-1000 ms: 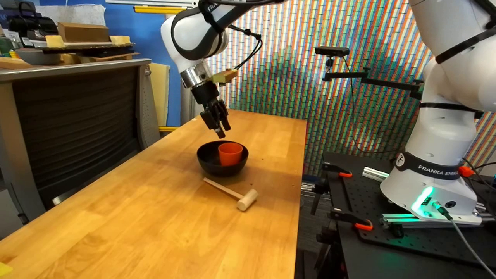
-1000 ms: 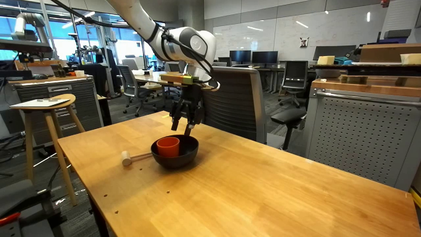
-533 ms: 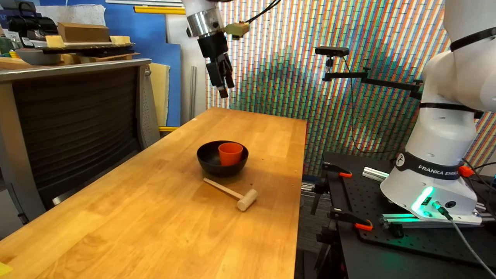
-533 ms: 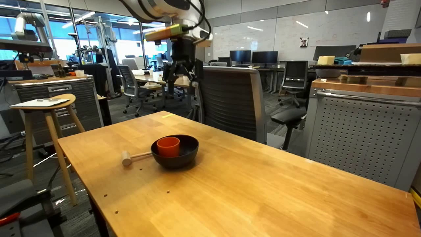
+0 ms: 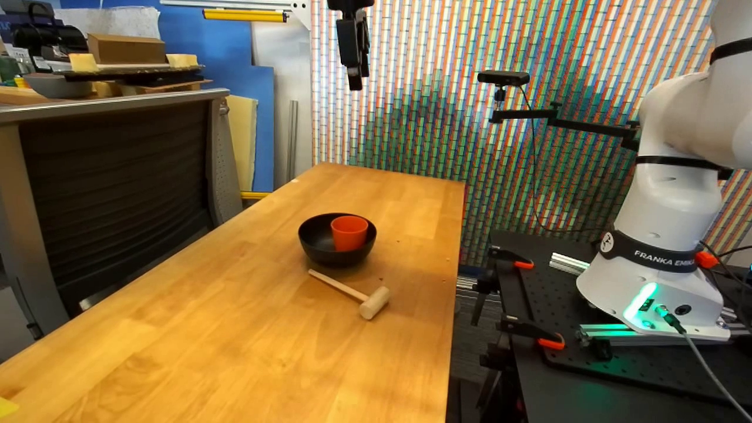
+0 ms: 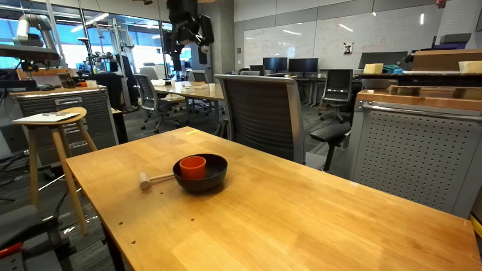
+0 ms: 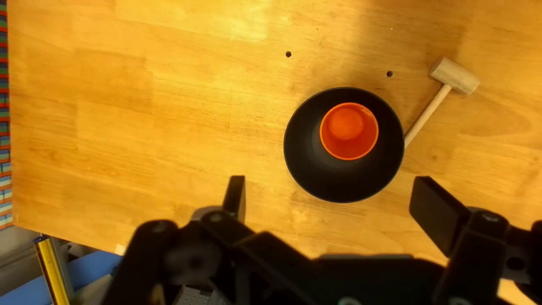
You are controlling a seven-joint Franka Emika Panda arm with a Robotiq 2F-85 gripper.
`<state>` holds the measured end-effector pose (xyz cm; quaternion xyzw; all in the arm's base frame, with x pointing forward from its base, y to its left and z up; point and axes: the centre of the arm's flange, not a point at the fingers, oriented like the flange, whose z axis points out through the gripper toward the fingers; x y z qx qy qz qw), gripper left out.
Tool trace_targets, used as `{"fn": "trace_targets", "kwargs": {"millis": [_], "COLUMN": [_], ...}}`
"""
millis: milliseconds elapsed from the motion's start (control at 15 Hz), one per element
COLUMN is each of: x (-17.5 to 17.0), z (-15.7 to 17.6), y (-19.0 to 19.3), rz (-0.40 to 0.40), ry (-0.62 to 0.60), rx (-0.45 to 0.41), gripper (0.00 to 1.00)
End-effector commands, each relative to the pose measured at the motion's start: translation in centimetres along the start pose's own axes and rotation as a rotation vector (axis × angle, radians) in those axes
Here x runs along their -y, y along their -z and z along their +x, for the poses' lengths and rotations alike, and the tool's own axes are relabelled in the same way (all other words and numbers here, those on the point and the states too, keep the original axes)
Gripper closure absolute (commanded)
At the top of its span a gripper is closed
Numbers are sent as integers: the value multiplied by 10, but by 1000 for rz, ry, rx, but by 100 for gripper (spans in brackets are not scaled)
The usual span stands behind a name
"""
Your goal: Pick up the orange cup and put it in the black bowl
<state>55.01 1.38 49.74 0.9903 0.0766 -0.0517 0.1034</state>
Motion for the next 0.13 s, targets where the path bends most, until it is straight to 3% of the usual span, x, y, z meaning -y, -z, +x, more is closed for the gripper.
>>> {"fn": "trace_targets", "kwargs": {"millis": [0,67], "x": [0,1], "z": [-1,-1], "y": [-1,-4], "rz": [0,0], "ry": [1,2], "rx": [1,2], "gripper": [0,0]}}
